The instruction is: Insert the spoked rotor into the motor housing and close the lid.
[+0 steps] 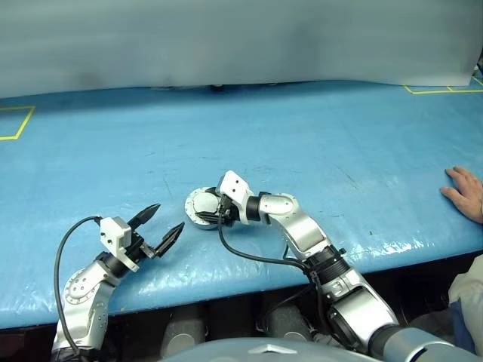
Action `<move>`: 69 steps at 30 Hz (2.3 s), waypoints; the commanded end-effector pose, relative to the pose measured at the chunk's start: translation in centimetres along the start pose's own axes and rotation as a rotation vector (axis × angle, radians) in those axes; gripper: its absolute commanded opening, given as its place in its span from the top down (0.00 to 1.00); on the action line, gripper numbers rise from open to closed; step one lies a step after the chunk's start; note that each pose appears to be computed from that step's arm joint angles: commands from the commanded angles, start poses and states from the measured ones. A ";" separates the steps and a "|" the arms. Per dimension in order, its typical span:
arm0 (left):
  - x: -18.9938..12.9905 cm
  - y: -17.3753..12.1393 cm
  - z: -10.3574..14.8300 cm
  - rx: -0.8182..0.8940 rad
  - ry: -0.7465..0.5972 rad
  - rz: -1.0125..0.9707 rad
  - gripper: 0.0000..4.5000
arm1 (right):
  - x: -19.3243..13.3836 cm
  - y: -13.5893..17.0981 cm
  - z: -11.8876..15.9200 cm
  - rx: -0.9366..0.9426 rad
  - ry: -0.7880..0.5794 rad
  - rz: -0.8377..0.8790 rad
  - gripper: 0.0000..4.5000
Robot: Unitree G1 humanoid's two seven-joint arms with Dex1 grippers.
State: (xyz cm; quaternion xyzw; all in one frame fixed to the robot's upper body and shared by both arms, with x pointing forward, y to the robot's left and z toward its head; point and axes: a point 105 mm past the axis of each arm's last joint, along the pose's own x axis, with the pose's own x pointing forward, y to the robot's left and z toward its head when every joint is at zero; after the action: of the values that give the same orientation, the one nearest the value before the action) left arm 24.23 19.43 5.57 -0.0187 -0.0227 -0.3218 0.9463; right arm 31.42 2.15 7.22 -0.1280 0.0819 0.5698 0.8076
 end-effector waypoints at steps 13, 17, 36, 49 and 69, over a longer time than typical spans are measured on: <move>0.2 -0.3 0.4 0.015 -0.015 -0.022 0.00 | -0.4 -1.2 -1.5 -0.051 0.118 -0.051 0.33; 0.5 -0.2 0.6 0.018 -0.024 -0.008 0.00 | -0.4 -0.9 -2.1 -0.049 0.143 -0.040 0.33; 5.1 -0.9 -0.2 0.005 0.065 -0.131 0.73 | -0.7 -0.5 -2.3 -0.028 0.133 -0.059 0.33; 5.4 -0.9 -1.6 0.047 0.154 -0.136 1.00 | -0.8 -0.6 -2.3 -0.019 0.126 -0.079 0.33; 5.5 -2.2 -2.1 0.007 0.129 -0.152 1.00 | -1.5 0.3 1.4 0.169 -0.078 -0.032 0.01</move>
State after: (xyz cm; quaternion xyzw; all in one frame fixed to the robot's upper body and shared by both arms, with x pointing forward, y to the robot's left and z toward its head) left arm 27.80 15.09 4.49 0.0114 0.0237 -0.3776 0.9256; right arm 30.68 1.25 7.65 -0.0673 0.1116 0.5517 0.8238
